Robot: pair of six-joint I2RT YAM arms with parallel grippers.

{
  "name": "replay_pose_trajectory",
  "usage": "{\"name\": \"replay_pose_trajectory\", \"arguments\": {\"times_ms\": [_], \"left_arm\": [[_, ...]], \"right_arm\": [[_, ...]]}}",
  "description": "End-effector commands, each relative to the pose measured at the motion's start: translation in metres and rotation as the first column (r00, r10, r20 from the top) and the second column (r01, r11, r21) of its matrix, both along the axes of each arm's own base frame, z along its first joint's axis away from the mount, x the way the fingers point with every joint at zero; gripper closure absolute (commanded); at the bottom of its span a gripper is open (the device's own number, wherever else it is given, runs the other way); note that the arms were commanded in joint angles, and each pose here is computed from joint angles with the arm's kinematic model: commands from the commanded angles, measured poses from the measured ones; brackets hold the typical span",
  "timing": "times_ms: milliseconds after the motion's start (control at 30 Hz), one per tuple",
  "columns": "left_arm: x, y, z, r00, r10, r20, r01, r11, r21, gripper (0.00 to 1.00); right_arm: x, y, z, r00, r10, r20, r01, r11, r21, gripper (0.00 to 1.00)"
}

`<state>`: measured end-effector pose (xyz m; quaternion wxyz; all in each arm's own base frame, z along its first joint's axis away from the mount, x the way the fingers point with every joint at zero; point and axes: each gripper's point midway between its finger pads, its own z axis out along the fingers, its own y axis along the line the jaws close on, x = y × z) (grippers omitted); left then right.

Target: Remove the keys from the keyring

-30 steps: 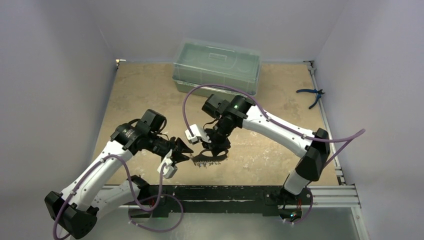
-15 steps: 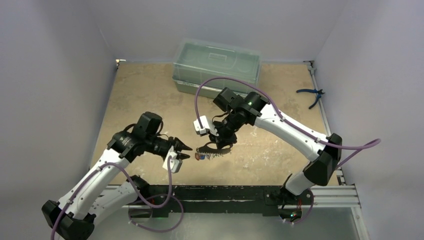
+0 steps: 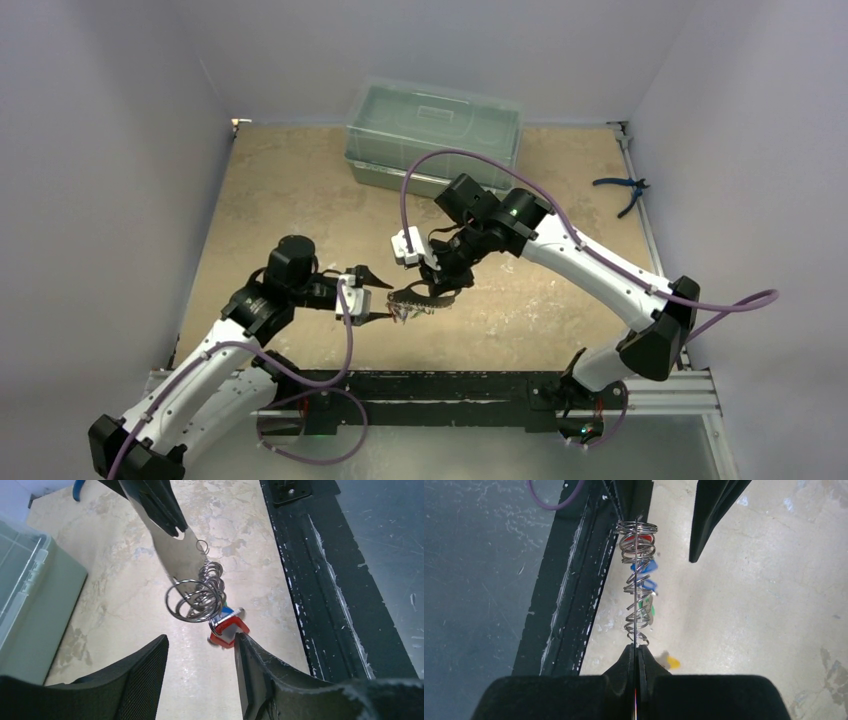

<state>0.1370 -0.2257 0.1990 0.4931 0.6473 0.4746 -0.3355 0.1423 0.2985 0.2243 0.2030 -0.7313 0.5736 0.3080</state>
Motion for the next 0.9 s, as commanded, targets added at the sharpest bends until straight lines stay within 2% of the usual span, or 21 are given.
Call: {"name": "replay_pose_trajectory", "arguments": {"times_ms": [0, 67, 300, 433, 667, 733, 867], "left_arm": [[-0.004, -0.006, 0.009, 0.999, -0.014, -0.046, 0.011, 0.997, -0.072, 0.49], [-0.005, -0.007, 0.008, 0.999, -0.022, -0.047, 0.018, 0.997, -0.075, 0.52], [-0.009, -0.004, 0.004, 0.997, -0.013, -0.074, 0.008, 0.998, -0.066, 0.52], [-0.007, -0.002, 0.0, 0.994, 0.021, -0.103, -0.026, 0.999, -0.045, 0.71], [-0.003, -0.001, 0.002, 0.994, 0.039, -0.099, -0.044, 0.998, -0.043, 0.96], [-0.004, -0.002, 0.001, 0.994, 0.034, -0.105, -0.038, 0.998, -0.043, 1.0], [-0.005, -0.004, 0.002, 0.994, 0.023, -0.111, -0.029, 0.998, -0.05, 1.0]], "right_arm": [[-0.001, 0.009, 0.02, 1.0, -0.004, 0.009, 0.003, 0.995, 0.096, 1.0], [0.0, 0.009, 0.019, 1.0, -0.008, 0.008, 0.007, 0.995, 0.095, 1.0], [0.007, 0.008, 0.014, 1.0, -0.022, -0.003, 0.023, 0.995, 0.092, 1.0], [0.011, 0.006, 0.013, 1.0, -0.03, -0.007, 0.03, 0.995, 0.094, 1.0], [0.012, 0.003, 0.017, 0.999, -0.037, -0.006, 0.037, 0.994, 0.106, 1.0], [0.013, 0.001, 0.018, 0.999, -0.043, -0.004, 0.043, 0.993, 0.107, 1.0], [0.013, 0.0, 0.017, 0.999, -0.045, -0.005, 0.045, 0.993, 0.109, 1.0]]}}
